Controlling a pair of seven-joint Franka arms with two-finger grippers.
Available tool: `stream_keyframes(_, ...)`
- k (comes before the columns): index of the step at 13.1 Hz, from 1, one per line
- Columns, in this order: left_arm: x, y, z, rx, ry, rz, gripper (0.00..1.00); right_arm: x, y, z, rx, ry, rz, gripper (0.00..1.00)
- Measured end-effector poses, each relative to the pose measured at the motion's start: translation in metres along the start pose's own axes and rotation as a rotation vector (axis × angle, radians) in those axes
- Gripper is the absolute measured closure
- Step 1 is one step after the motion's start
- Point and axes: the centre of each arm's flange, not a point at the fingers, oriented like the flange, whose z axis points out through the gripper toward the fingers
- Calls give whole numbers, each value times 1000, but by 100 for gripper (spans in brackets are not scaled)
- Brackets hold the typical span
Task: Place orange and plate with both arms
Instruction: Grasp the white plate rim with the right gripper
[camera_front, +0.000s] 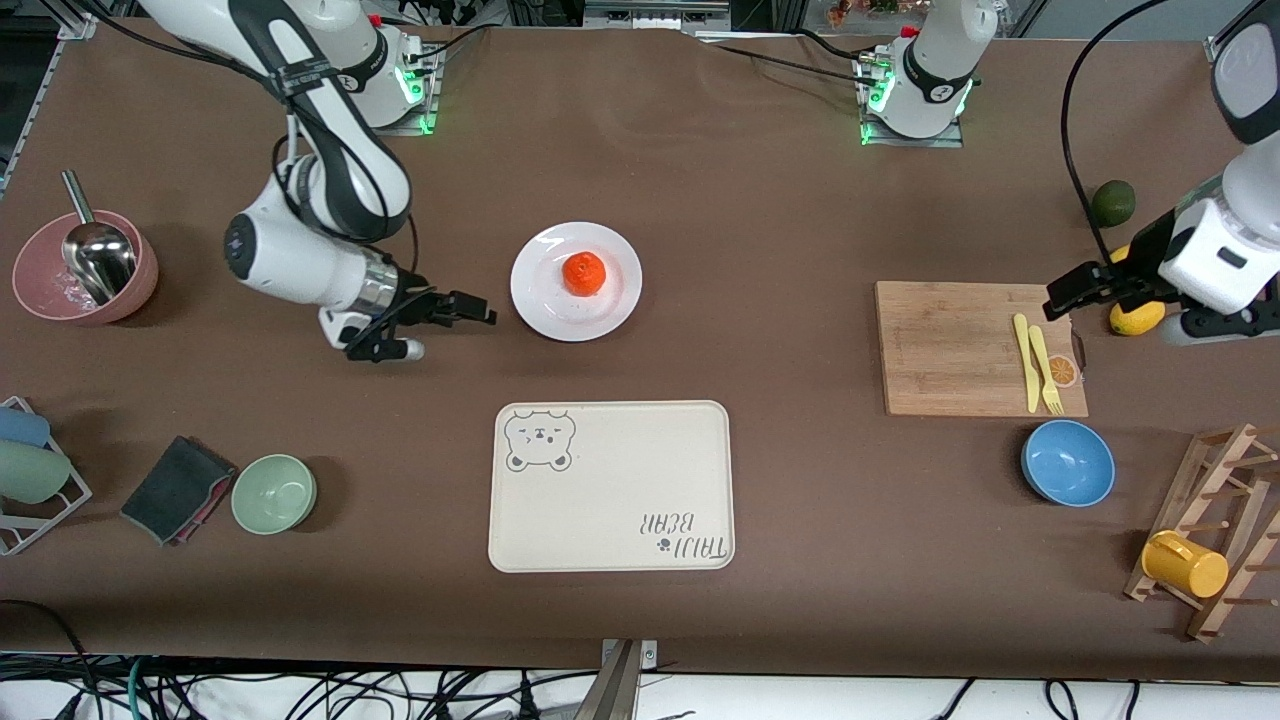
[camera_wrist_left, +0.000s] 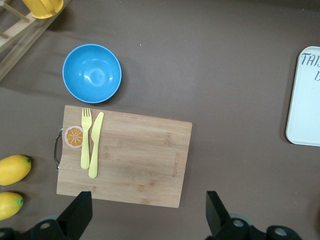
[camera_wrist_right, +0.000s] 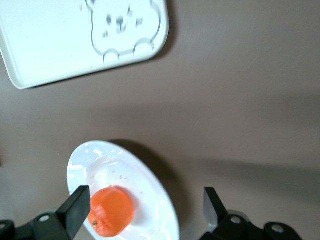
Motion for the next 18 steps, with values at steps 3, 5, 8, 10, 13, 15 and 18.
stream_keyframes(3, -18, -18, -36, 4, -17, -15, 0, -29, 3, 28, 57, 22, 16, 0)
stream_keyframes(5, -25, -12, -34, 52, -51, 42, 0, -40, 11, 38, 85, 22, 10, 0)
stream_keyframes(8, -24, -3, -31, 116, -59, 203, 0, -49, 29, 50, 110, 35, -8, 0)
stream_keyframes(10, -23, -6, -34, 107, -55, 228, 0, -52, 36, 58, 134, 47, 2, 1)
stream_keyframes(13, -23, -2, -34, 41, -56, 192, 0, -60, 34, 74, 146, 61, 21, 7)
stream_keyframes(15, -22, -1, -32, 40, -59, 160, 0, -64, 34, 79, 159, 67, 24, 14)
stream_keyframes(18, -21, 0, -37, 39, -47, 153, 0, -67, 40, 84, 189, 90, 15, 33)
